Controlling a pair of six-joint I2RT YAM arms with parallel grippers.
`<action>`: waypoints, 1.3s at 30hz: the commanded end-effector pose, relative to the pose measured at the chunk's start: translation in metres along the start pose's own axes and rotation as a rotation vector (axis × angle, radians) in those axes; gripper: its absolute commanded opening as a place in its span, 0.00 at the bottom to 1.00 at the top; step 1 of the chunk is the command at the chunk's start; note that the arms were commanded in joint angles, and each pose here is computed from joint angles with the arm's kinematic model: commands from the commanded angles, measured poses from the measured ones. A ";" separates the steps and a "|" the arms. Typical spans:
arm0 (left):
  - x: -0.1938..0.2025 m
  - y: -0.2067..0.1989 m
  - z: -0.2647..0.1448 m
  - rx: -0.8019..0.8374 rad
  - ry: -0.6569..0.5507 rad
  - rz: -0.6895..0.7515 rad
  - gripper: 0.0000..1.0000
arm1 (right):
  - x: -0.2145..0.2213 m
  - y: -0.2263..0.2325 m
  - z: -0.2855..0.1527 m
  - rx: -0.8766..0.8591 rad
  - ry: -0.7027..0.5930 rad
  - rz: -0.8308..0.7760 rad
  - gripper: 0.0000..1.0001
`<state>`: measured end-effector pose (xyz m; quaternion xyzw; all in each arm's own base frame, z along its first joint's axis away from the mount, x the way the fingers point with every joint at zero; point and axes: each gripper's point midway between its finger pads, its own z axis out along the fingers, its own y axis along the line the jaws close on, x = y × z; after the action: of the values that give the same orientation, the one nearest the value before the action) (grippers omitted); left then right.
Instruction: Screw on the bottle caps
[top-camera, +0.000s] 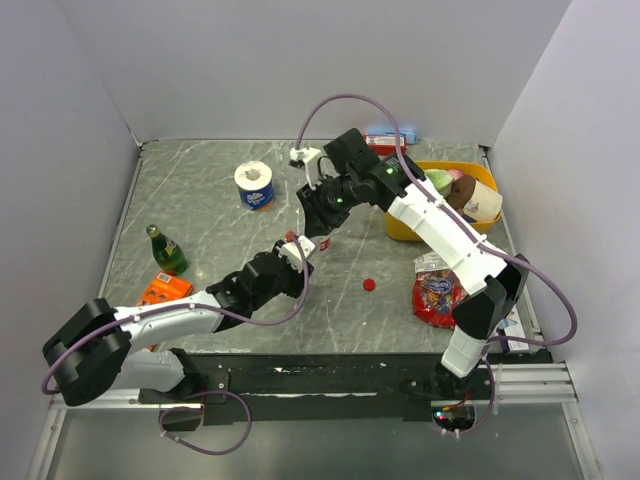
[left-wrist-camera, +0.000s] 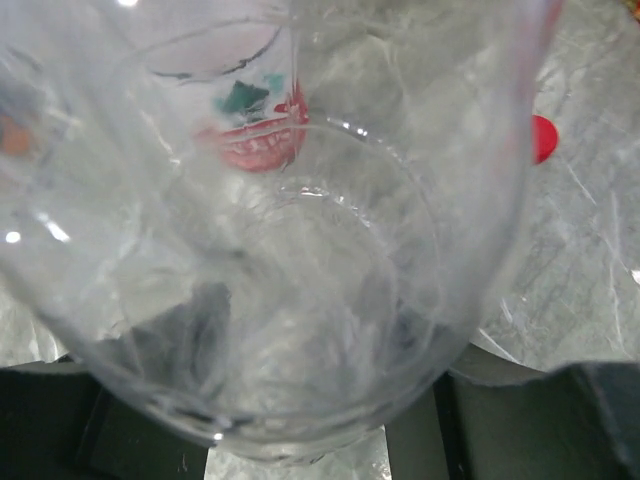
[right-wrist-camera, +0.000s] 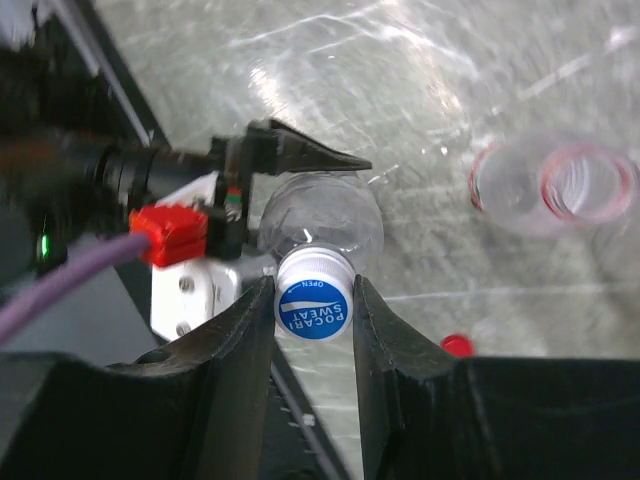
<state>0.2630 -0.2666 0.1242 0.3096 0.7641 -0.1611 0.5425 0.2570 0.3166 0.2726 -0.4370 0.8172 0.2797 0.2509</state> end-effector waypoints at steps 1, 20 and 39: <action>-0.099 0.028 0.002 -0.163 -0.274 -0.235 0.01 | 0.027 0.021 0.012 0.004 0.132 0.305 0.00; -0.056 -0.035 -0.041 0.390 -0.228 0.029 0.01 | -0.055 0.039 -0.117 -0.257 -0.526 -0.490 0.64; -0.028 -0.062 -0.053 0.830 -0.124 0.465 0.01 | 0.031 0.084 -0.068 -0.397 -0.201 -1.162 0.63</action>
<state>0.1948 -0.2846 0.1422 0.6258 0.5668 -0.3358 0.4175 0.1616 0.3010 0.3319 -0.7866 0.3770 0.3098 0.3784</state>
